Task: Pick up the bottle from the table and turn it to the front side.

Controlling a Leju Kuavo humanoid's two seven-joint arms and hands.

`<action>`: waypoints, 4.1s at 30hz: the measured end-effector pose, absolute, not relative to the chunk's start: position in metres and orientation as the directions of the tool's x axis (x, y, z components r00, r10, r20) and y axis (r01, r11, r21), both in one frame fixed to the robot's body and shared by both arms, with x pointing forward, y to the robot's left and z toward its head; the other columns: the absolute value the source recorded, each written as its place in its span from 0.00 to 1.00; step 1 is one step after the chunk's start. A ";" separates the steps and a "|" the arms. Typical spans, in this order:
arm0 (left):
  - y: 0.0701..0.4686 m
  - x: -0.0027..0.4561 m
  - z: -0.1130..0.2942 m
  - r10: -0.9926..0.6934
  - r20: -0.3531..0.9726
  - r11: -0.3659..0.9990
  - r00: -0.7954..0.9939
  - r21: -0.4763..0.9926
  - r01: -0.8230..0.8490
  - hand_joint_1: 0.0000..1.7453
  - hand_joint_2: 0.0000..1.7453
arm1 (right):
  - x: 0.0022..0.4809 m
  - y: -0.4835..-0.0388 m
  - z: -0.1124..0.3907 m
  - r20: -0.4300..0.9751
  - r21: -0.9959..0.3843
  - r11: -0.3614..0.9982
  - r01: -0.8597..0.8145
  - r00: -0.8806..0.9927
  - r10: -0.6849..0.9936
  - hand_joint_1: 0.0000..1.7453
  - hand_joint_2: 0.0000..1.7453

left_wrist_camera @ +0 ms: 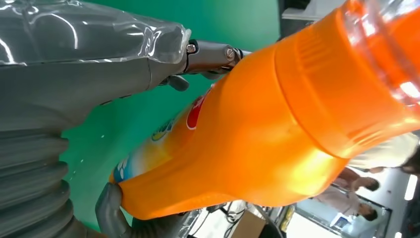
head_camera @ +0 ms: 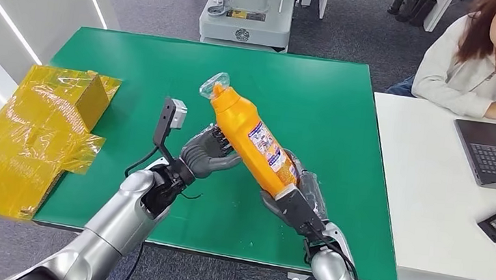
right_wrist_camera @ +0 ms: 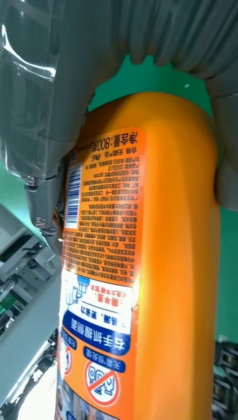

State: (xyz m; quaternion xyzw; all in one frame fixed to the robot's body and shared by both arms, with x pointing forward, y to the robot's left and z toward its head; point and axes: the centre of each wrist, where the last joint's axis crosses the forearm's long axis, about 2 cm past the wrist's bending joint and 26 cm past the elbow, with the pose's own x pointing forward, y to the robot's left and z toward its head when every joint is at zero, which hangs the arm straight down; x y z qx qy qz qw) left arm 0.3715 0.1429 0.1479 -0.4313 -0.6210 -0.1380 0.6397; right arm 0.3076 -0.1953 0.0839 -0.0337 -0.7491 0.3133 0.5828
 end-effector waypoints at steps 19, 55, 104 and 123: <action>0.122 0.384 0.153 0.369 0.903 0.629 0.218 -0.416 0.657 0.00 1.00 | 0.305 -0.183 0.080 0.839 -0.539 0.776 -0.328 -0.287 0.461 1.00 1.00; 0.129 0.391 0.162 0.510 0.832 0.617 0.220 -0.532 0.580 1.00 1.00 | 0.286 -0.188 0.061 0.839 -0.543 0.767 -0.341 -0.258 0.479 0.98 1.00; 0.230 0.413 0.213 -0.796 0.169 0.470 -0.581 0.778 -0.418 1.00 1.00 | 0.230 -0.217 0.117 0.830 -0.397 0.907 -0.143 -0.478 0.288 0.00 1.00; 0.369 0.392 0.109 -0.927 -0.363 -0.331 -0.090 0.908 -0.255 1.00 1.00 | 0.197 -0.225 0.123 0.829 -0.380 0.914 -0.143 -0.491 0.267 0.00 1.00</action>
